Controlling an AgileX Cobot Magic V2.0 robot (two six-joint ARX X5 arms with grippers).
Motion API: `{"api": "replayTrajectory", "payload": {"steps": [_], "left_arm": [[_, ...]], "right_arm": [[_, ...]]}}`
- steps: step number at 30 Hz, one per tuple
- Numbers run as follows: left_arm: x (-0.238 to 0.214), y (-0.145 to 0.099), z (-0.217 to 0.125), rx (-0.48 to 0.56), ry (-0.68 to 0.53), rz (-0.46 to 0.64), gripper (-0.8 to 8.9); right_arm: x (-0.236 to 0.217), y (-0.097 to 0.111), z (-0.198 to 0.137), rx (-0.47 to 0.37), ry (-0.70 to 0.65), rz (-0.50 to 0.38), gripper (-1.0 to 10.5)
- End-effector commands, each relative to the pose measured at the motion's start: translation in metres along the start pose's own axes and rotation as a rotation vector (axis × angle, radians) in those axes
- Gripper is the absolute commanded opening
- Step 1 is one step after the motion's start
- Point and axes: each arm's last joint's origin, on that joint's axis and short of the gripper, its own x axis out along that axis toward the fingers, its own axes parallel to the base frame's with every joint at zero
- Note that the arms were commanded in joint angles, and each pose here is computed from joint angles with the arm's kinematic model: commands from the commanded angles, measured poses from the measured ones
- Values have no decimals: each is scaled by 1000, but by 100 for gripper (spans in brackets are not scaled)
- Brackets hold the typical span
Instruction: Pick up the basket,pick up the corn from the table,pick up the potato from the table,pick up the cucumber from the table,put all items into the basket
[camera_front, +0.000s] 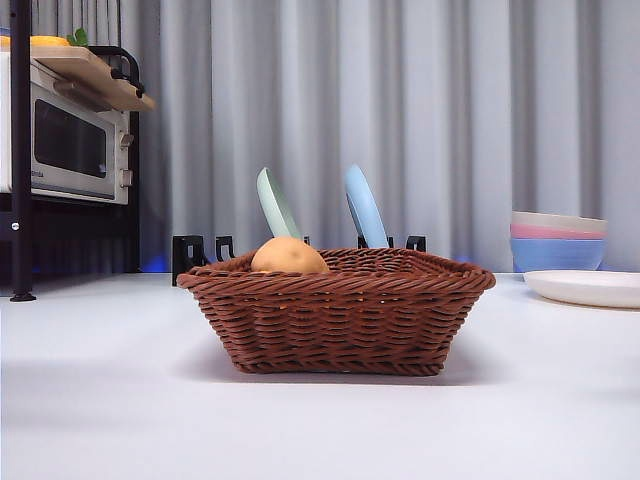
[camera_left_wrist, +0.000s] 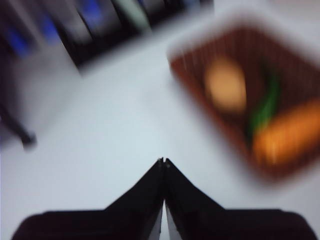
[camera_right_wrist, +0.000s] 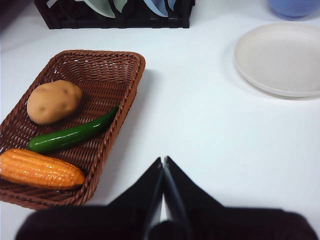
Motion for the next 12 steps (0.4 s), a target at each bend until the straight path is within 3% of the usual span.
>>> {"api": "replayTrajectory", "payload": {"steps": [1,6,12], "left_arm": [[2,8,-4,-78,-172,32,-3],[10,20,-35,-134,-294,92,-3],[24,25,-88,-170,-266,142,-3]], "right_arm": [[0,0,-1,11,-4,-2,2],[0,0,-1,11,-4,-2,2],[0,0,-1,11,-3,-2,2]]}}
